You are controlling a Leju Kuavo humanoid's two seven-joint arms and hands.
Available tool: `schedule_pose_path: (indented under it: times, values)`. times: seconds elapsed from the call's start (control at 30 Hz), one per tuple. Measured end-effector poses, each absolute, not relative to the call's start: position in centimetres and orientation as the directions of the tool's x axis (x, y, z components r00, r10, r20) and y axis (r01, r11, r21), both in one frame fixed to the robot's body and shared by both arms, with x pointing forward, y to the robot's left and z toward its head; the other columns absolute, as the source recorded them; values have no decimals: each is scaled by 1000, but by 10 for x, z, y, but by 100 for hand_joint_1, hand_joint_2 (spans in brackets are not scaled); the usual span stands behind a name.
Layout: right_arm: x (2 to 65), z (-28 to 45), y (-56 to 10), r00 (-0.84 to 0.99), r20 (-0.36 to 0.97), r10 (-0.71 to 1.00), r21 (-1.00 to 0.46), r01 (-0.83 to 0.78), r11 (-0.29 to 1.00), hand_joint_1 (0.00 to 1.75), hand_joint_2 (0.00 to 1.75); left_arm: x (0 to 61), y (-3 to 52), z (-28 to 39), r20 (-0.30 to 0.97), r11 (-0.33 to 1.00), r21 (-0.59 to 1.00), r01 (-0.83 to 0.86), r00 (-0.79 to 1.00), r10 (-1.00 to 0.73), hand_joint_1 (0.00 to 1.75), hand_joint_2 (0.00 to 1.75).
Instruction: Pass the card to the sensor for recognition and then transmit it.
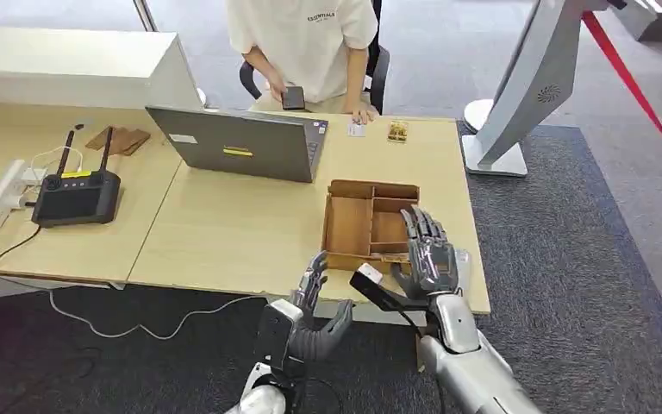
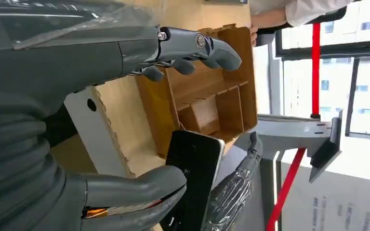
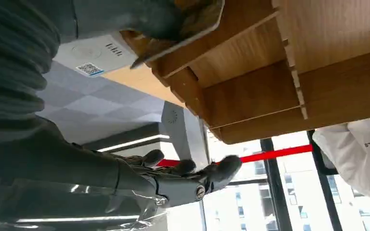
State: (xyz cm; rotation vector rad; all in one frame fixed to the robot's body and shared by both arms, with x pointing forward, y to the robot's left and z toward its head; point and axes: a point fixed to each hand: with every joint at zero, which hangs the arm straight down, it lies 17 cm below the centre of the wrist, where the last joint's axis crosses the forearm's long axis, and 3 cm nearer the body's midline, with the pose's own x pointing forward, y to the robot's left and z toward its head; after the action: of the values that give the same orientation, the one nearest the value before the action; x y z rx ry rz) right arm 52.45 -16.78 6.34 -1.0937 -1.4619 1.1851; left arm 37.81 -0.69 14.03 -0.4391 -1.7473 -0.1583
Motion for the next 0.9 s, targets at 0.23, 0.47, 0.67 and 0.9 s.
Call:
schedule_pose_path:
  times: [0.23,0.47,0.67,0.9]
  values:
    - [522,58,-157,-186,129,974,-989,49,140,175,175,379,-8,140,966,918,-129,375,-161,201,0,175]
    - [522,59,-153,-189,133,973,-988,48,145,175,175,379,-8,139,967,918,-128,375,-160,200,0,175]
    - [521,54,-152,-193,141,971,-989,20,147,175,175,379,-8,137,968,919,-128,373,-153,197,0,175]
    - [521,53,-151,-196,146,970,-988,20,153,175,175,380,-6,134,971,924,-124,362,-148,188,0,175]
